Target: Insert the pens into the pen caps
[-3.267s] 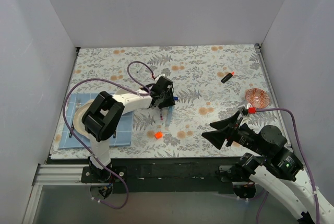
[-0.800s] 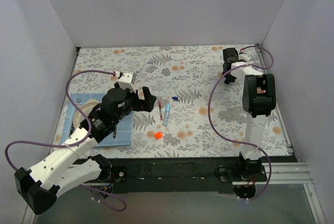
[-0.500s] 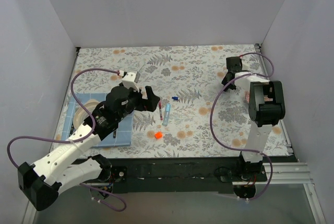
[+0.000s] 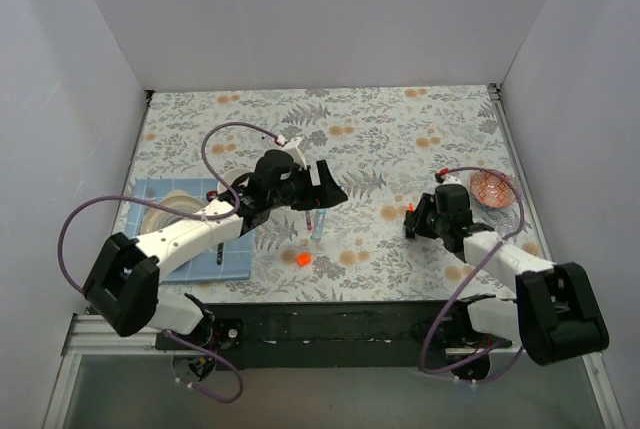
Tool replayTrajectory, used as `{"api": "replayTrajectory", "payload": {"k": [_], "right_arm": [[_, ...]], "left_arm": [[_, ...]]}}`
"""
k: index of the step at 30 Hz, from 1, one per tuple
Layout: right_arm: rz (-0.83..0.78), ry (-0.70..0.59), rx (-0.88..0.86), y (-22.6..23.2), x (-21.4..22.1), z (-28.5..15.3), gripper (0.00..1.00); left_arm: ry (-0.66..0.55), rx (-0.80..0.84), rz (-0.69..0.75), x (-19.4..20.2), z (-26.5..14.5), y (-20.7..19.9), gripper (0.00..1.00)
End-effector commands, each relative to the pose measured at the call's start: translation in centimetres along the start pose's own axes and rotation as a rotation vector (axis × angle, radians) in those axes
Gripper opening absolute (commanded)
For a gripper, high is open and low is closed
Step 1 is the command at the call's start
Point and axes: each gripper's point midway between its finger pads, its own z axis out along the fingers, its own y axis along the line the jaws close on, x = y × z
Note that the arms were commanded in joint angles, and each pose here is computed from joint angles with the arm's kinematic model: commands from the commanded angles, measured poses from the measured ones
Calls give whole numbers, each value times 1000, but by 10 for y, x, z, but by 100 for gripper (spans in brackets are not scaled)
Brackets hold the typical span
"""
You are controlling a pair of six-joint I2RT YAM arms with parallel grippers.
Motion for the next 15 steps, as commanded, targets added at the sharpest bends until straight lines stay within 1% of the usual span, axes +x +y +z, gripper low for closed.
{"api": "replayTrajectory", "payload": {"k": [1, 2, 5, 6, 11, 12, 13, 15], "right_arm": [[-62, -132, -245, 45, -9, -21, 1], [-61, -130, -261, 46, -3, -23, 1], [-65, -182, -321, 58, -8, -34, 1], [-71, -191, -337, 60, -7, -38, 1], [-71, -232, -398, 70, -11, -50, 1], [-72, -242, -415, 74, -13, -54, 1], [-73, -242, -425, 76, -13, -55, 1], [-75, -245, -449, 80, -14, -59, 1]], "left_arm": [[-1, 207, 7, -10, 22, -38, 79], [29, 198, -4, -3, 36, -32, 78], [44, 227, -15, -1, 51, -36, 77], [66, 228, -19, 6, 61, -34, 76], [119, 255, 7, 20, 88, -44, 76], [120, 281, 18, 19, 91, -54, 76], [138, 279, 17, 25, 98, -51, 76], [141, 312, 24, 28, 103, -61, 76]]}}
